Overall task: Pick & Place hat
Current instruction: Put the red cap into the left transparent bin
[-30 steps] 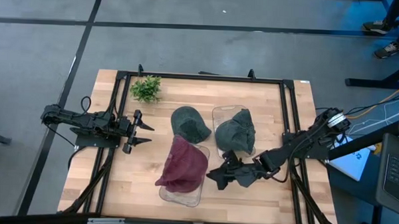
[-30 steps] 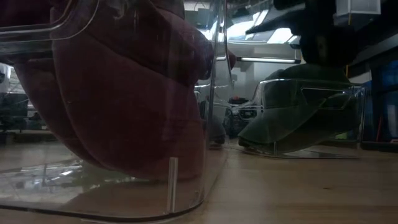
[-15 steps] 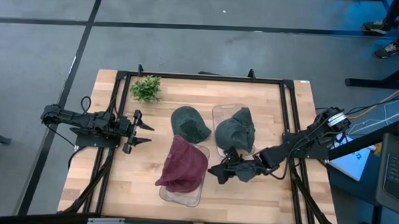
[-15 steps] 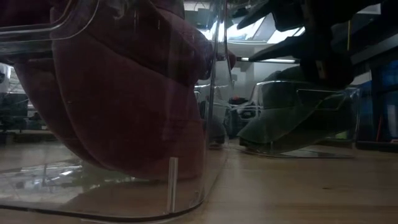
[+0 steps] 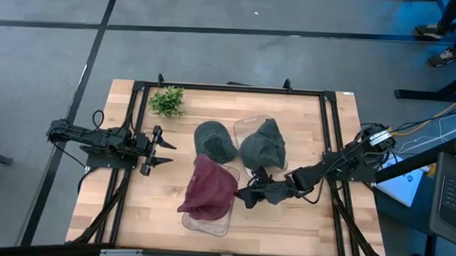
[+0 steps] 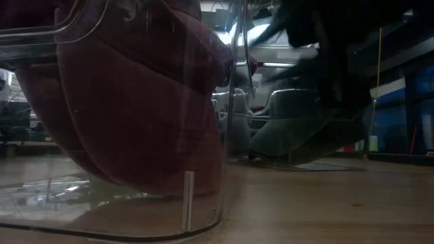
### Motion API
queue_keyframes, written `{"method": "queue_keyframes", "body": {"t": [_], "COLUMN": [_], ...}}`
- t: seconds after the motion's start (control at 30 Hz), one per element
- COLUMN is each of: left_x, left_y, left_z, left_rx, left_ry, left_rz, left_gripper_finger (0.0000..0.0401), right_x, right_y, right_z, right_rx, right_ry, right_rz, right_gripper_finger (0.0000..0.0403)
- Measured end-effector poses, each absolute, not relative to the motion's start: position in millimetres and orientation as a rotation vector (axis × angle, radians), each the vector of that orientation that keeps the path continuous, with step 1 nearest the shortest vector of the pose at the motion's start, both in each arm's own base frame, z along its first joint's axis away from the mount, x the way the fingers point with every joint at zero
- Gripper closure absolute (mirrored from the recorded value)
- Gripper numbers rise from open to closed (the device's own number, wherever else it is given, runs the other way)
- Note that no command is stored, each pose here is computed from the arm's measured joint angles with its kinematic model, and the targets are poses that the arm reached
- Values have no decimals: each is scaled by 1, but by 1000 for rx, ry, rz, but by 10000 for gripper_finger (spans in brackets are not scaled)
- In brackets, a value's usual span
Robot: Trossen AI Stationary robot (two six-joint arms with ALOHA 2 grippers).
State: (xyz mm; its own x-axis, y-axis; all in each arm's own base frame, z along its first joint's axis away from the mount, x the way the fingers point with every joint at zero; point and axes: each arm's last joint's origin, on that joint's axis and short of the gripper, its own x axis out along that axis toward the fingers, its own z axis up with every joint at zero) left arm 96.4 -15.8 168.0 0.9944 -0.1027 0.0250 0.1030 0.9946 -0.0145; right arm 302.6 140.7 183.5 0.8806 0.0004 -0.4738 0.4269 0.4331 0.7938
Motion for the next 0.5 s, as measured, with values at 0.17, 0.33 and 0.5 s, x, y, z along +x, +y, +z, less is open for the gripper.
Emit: {"method": "queue_keyframes", "body": {"t": [0.17,0.33,0.5], "left_x": [96,96,96], "left_y": [-16,-16,-16], "left_z": [168,168,168], "left_rx": [-16,-16,-16], "left_ry": [-24,-25,-25], "left_rz": [-102,-103,-103], "left_gripper_finger": [193,195,192], "right_x": [303,303,303], "right_y": [138,137,142], "right_z": [183,185,197], "right_rx": [1051,1015,974], "right_ry": [410,368,333], "right_rz": [-308,-329,-311], "right_gripper_finger": [232,232,232]}}
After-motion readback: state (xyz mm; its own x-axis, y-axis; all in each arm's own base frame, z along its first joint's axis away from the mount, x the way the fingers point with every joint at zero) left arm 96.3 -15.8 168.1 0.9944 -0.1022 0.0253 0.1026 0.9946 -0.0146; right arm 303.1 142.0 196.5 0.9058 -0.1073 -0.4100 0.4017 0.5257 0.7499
